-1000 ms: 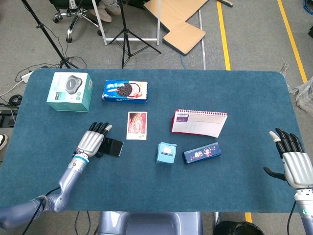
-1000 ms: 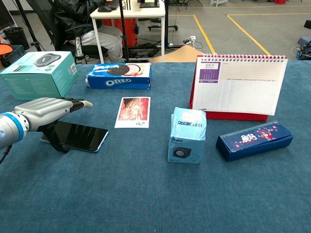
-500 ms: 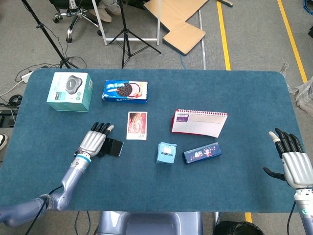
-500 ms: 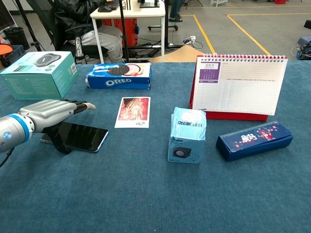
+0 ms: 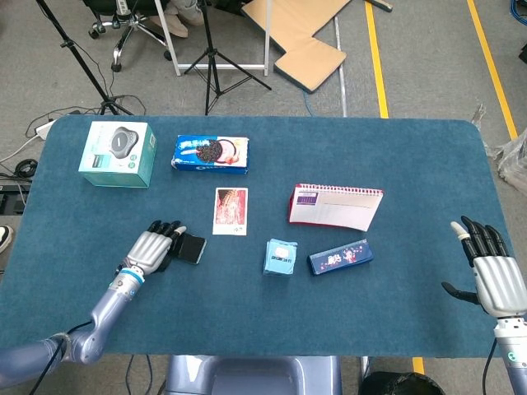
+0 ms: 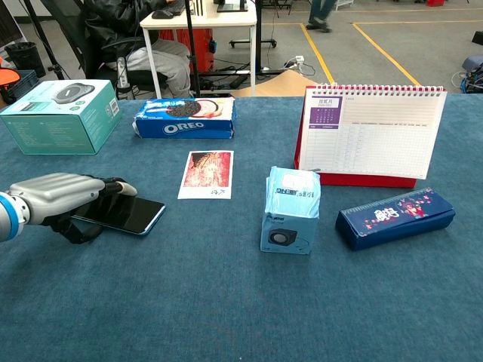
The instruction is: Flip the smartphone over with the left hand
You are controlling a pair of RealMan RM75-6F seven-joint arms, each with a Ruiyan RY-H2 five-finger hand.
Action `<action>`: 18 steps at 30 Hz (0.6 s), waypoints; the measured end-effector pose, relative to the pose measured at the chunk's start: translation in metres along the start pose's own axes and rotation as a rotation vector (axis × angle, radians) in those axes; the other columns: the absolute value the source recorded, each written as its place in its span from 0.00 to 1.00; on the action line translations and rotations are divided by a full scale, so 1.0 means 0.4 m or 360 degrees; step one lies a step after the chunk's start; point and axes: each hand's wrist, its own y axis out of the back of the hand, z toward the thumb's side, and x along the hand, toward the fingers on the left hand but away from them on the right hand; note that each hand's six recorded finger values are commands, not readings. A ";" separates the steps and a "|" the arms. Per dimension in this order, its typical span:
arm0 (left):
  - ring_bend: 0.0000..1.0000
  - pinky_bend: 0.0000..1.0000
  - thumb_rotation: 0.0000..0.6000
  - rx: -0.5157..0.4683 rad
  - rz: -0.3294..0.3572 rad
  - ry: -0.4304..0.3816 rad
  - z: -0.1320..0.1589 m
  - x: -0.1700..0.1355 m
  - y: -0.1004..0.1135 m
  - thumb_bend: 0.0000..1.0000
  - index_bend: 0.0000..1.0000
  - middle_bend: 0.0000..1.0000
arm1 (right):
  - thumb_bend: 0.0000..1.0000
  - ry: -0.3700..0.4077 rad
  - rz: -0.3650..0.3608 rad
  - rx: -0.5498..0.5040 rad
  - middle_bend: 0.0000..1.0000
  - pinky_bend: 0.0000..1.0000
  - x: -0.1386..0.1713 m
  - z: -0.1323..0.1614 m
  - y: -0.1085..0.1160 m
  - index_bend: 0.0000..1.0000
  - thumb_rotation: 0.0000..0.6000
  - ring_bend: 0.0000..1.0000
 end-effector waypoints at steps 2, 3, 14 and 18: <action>0.11 0.08 1.00 -0.0009 -0.0009 0.0003 -0.005 -0.006 0.001 0.70 0.14 0.06 | 0.00 0.0001 0.0000 0.0002 0.00 0.00 0.000 0.000 0.000 0.05 1.00 0.00; 0.12 0.09 1.00 -0.0010 -0.0008 0.0003 -0.008 -0.009 0.002 0.72 0.14 0.06 | 0.00 0.0001 0.0001 0.0003 0.00 0.00 0.000 0.001 0.000 0.05 1.00 0.00; 0.23 0.16 1.00 -0.0059 -0.0053 -0.0053 -0.002 -0.050 0.041 0.82 0.24 0.18 | 0.00 -0.0001 0.0009 -0.0001 0.00 0.00 -0.001 0.000 -0.004 0.05 1.00 0.00; 0.23 0.17 1.00 -0.0125 -0.0158 -0.0069 0.012 -0.074 0.060 0.82 0.24 0.18 | 0.00 0.0000 0.0016 -0.0001 0.00 0.00 -0.002 0.001 -0.006 0.06 1.00 0.00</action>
